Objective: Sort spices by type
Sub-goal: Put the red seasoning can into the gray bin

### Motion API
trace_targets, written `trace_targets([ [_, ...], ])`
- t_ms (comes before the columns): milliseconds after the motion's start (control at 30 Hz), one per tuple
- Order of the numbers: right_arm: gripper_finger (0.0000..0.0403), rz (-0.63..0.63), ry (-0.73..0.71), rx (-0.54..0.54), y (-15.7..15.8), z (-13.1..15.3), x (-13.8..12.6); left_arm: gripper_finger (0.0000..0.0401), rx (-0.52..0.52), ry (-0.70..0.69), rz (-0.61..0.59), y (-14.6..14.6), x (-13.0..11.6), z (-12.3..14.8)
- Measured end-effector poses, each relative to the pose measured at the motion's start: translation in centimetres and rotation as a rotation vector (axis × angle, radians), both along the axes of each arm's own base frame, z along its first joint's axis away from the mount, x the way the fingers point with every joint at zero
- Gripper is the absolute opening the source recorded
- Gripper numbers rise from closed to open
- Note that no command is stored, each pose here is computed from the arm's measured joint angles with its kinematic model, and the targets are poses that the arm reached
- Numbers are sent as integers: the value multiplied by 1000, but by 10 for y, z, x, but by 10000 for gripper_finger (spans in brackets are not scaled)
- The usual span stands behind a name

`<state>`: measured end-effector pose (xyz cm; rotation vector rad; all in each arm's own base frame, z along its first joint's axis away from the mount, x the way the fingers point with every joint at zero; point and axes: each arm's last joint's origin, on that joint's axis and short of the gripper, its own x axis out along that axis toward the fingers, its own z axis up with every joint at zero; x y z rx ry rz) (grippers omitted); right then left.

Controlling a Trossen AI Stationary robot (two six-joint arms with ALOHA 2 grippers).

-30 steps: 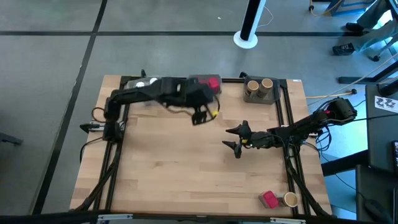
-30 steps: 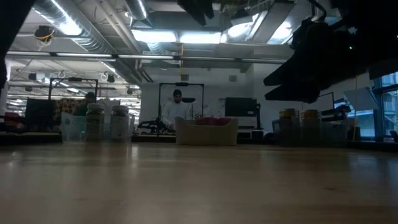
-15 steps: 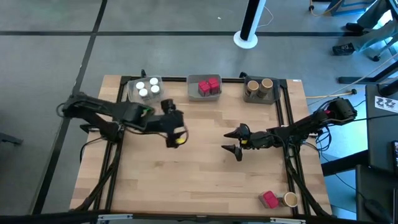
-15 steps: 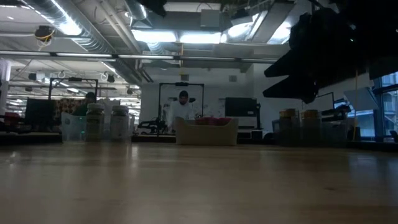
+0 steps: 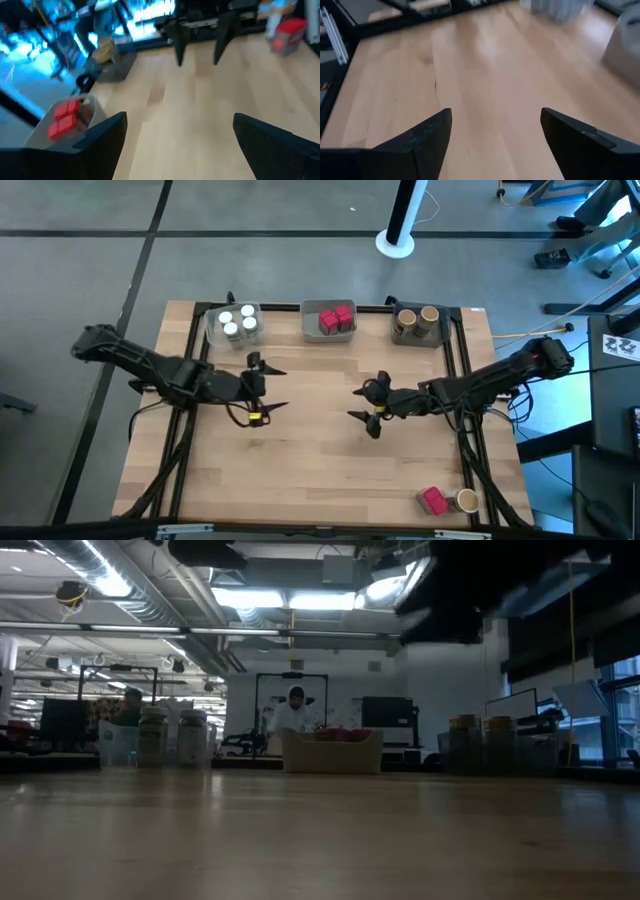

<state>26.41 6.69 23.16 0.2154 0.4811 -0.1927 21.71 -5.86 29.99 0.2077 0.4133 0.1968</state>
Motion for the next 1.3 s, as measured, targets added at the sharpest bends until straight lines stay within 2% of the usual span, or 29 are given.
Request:
trace_targets([
  [233,303,-4,-135,-11,3,39,13,347,38,-146,-31,3,-8,-11],
  [367,303,23,-234,34,5,55,17,347,70,-149,-44,5,-13,-22],
  [533,303,21,-365,133,7,69,20,347,53,-139,-34,7,-20,-39],
  [667,303,16,-460,178,7,78,21,347,50,-145,-28,10,-24,-38],
  [800,303,22,-504,174,7,83,21,347,51,-131,-35,10,-28,-38],
  [967,303,55,-427,151,23,95,19,347,44,-119,-41,9,-31,-38],
  [1167,303,9,-266,50,48,133,3,347,38,-124,-43,8,-32,-37],
  [1300,303,-32,-183,84,59,150,-13,347,36,-124,-42,8,-32,-37],
])
